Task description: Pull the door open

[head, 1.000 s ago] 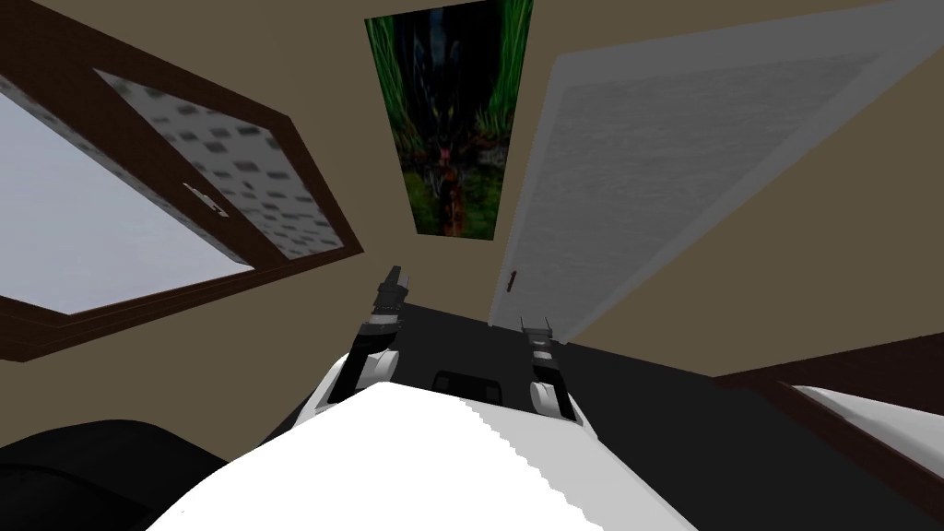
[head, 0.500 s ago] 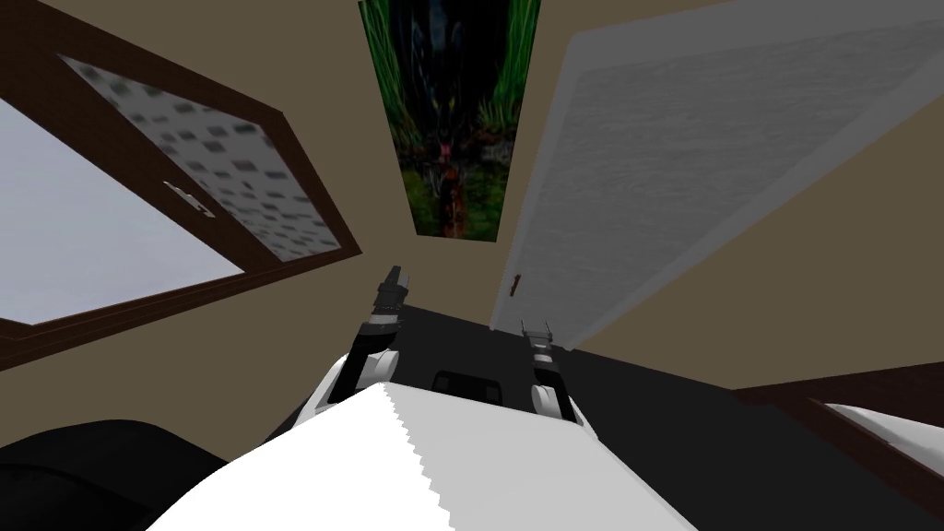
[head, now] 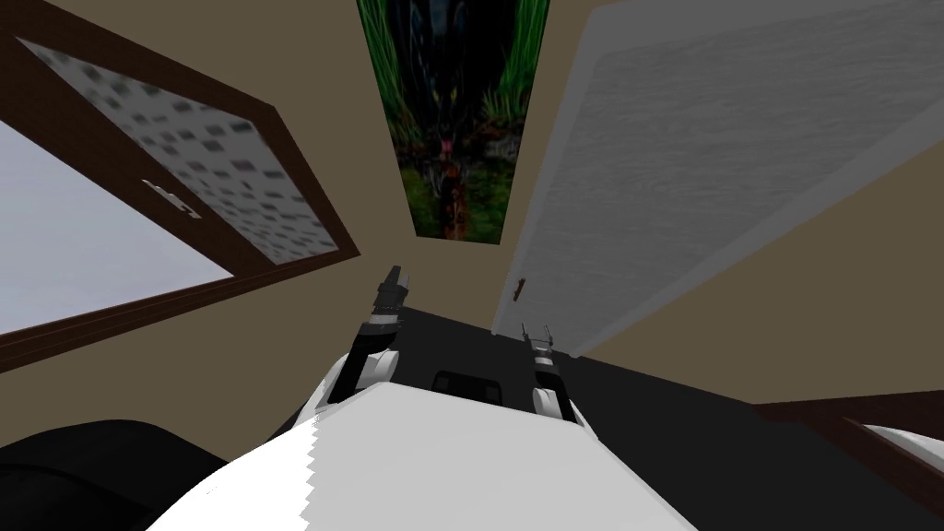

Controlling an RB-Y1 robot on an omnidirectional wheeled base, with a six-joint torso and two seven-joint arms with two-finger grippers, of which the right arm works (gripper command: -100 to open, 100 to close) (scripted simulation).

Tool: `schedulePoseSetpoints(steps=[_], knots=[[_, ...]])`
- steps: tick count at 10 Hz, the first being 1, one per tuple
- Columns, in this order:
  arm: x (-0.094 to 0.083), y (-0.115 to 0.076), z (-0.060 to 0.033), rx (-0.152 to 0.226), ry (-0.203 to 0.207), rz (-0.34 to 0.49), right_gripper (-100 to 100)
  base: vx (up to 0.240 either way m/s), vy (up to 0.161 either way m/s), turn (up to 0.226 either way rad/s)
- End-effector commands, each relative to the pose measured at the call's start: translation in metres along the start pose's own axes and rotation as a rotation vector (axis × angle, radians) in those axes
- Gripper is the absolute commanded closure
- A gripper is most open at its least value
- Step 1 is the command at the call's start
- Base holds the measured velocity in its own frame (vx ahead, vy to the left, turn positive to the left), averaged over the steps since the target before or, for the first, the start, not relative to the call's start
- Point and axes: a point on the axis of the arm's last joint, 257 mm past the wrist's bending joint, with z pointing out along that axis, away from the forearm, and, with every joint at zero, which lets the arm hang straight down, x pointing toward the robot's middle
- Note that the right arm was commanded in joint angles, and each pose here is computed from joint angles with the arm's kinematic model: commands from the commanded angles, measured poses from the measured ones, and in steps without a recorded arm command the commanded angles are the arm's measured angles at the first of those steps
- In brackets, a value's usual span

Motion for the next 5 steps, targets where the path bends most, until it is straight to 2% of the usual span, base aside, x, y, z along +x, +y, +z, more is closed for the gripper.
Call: schedulePoseSetpoints(steps=[1, 5], knots=[[-0.008, 0.003, -0.0023, -0.002, -0.015, 0.033, -100, 0.095, 0.017, 0.026], [-0.026, 0.009, -0.0072, -0.008, -0.048, 0.098, -100, 0.102, 0.001, 0.021]])
